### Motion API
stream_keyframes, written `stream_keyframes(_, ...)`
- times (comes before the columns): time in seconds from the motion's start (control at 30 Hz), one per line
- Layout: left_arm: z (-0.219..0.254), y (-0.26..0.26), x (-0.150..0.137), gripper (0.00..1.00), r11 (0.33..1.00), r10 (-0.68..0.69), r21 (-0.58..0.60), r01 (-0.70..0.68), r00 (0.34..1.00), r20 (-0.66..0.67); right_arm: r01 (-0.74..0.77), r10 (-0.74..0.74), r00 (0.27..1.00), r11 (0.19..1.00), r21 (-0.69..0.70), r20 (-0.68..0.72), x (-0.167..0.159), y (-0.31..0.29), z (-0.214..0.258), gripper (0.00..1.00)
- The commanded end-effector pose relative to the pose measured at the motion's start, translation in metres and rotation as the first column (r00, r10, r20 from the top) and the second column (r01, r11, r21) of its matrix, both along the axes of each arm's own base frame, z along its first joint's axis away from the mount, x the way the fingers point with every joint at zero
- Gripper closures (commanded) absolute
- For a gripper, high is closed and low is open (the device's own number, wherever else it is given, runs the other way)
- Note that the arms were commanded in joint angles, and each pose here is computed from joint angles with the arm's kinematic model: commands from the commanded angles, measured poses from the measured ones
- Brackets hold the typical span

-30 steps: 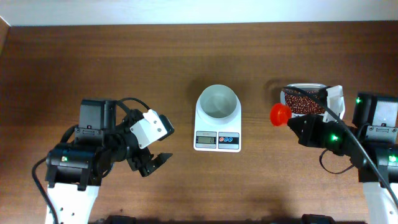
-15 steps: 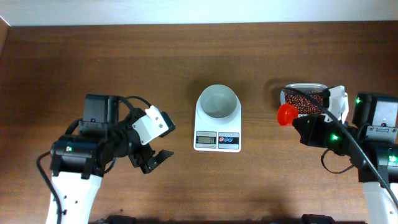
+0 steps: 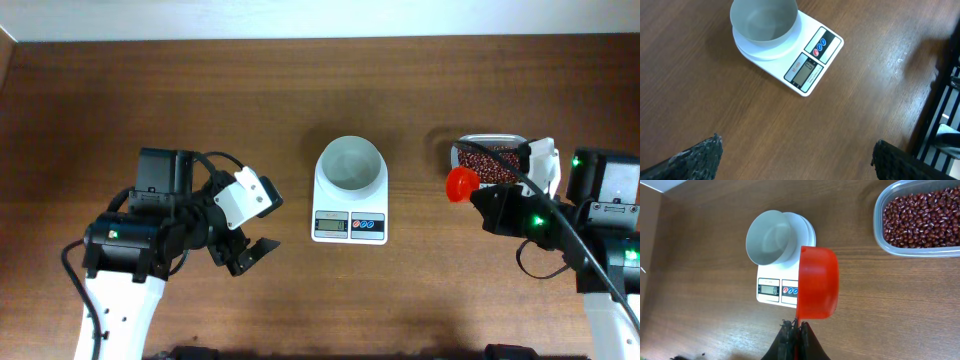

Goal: Scoop and weigh 50g on scale
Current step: 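Raise the red scoop with the right gripper over the bean tub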

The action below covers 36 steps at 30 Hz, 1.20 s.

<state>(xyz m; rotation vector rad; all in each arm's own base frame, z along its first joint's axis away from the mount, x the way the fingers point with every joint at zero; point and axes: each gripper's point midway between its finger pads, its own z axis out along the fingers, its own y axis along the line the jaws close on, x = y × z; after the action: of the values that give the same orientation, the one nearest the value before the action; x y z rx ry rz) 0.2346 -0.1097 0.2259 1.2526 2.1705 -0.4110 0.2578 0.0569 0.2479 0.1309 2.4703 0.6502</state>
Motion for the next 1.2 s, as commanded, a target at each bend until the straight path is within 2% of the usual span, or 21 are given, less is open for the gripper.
stream_keyframes(0.0, 0.0081, -0.0007, 0.0030, 0.01, 1.000, 0.008, -0.016, -0.008, 1.000, 0.016, -0.006, 0.007, 1.000, 1.000, -0.018, 0.010, -0.0009, -0.0008, 0.0007, 0.96)
stream_keyframes(1.17, 0.0086, -0.0003, 0.0047, 0.01, 1.000, 0.011, -0.014, -0.011, 1.000, 0.023, -0.009, 0.009, 1.000, 1.000, -0.015, 0.011, -0.0010, -0.0002, 0.0010, 0.96)
